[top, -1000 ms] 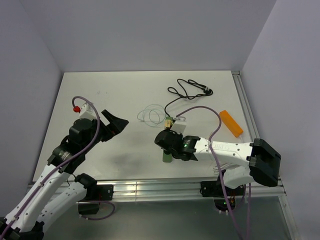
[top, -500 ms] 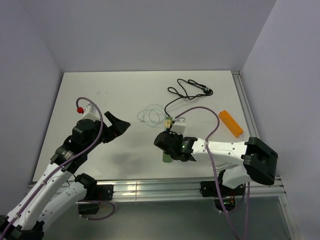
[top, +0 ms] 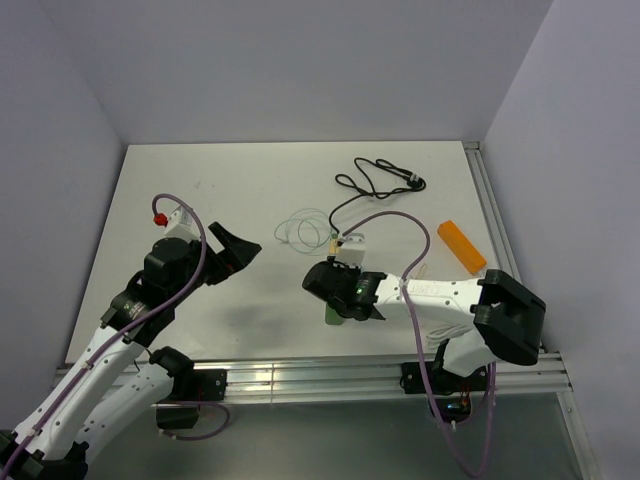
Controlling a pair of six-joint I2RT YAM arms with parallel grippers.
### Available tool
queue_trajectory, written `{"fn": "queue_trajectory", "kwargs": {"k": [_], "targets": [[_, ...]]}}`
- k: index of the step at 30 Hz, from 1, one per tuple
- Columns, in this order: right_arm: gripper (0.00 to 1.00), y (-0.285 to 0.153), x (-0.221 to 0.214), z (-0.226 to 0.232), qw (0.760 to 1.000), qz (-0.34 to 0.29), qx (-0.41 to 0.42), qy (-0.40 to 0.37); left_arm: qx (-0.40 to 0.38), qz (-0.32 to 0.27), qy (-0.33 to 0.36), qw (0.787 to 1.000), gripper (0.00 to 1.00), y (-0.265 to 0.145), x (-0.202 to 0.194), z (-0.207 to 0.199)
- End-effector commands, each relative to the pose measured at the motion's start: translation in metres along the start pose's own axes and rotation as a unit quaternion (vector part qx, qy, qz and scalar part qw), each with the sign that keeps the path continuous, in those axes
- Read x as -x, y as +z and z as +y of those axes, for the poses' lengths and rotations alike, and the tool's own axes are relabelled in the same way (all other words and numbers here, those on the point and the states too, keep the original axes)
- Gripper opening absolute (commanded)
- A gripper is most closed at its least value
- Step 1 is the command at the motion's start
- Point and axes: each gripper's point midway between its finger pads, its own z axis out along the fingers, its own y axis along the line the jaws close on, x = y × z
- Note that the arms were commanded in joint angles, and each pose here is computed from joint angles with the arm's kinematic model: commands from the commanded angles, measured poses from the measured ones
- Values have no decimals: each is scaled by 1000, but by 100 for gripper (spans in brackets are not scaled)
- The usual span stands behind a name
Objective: Insert the plug
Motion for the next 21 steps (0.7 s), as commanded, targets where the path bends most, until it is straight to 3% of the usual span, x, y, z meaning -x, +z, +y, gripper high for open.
{"fn": "queue_trajectory", "kwargs": {"k": [1,13,21], "targets": [[0,2,4,2,1000,11,-13,-16,-22,-7,11,1000,99,-2,4,-10],[0,26,-29,-11,990,104,-45,-82,-23,-7,9,1000,99,-5,4,-9],[0,46,-82,-34,980,153,-66,-107,-21,-5,7,1000,100,-4,2,-7]]}}
